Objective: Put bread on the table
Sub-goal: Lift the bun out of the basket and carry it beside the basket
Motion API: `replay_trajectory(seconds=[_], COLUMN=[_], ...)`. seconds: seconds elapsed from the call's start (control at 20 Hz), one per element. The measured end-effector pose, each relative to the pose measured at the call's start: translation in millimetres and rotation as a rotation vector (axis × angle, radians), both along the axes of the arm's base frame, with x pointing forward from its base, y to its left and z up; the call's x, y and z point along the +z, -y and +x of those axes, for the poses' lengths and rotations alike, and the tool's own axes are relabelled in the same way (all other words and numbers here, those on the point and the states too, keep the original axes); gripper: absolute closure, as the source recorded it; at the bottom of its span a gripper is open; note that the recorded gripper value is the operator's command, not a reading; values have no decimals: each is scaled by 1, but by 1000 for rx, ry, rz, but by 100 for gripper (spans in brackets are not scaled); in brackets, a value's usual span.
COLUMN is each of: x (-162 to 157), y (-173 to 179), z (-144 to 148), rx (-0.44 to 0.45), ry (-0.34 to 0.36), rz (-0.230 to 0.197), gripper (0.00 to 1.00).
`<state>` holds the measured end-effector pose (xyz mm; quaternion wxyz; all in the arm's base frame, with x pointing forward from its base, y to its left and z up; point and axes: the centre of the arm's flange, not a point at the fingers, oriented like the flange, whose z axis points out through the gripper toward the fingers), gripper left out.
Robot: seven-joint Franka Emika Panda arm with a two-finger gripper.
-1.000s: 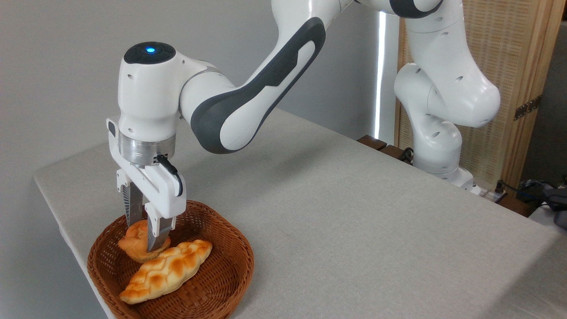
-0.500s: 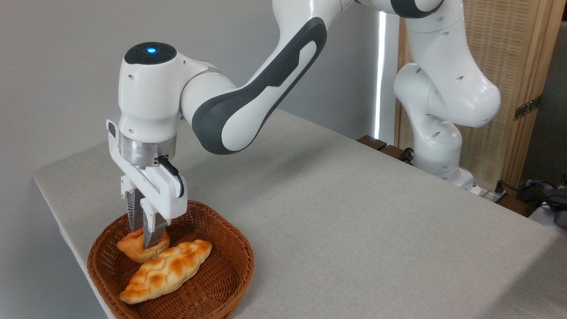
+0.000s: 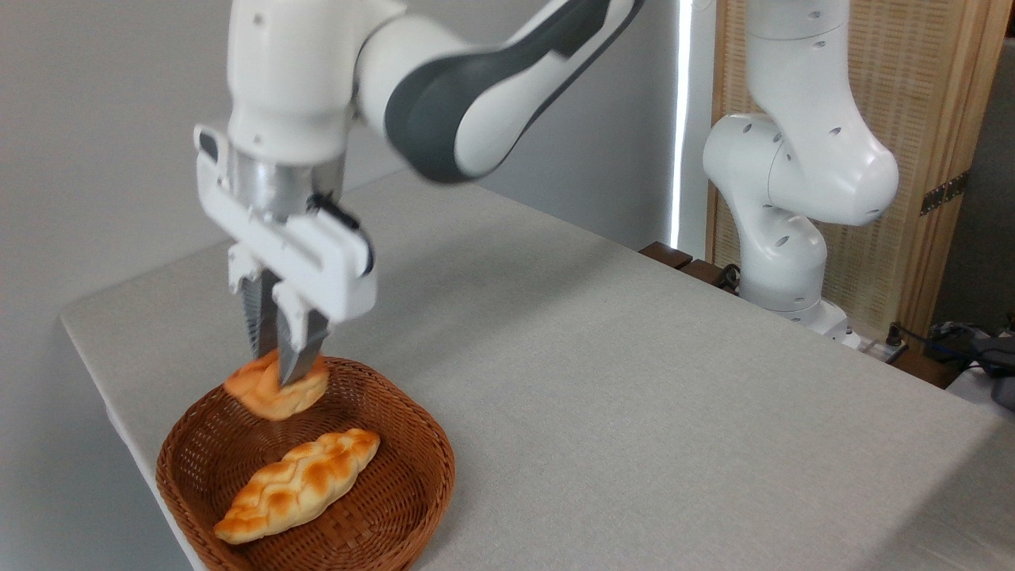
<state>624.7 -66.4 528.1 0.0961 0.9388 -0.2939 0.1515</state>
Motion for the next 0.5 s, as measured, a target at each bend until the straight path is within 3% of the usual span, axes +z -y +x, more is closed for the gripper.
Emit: replay_trajectory(seconds=[0.25,0.5], x=[28,-8], y=[-12,5], z=[-43,-100], rx=[-96,-245], ry=[-81,-149], rz=[23,52], gripper=[67,65])
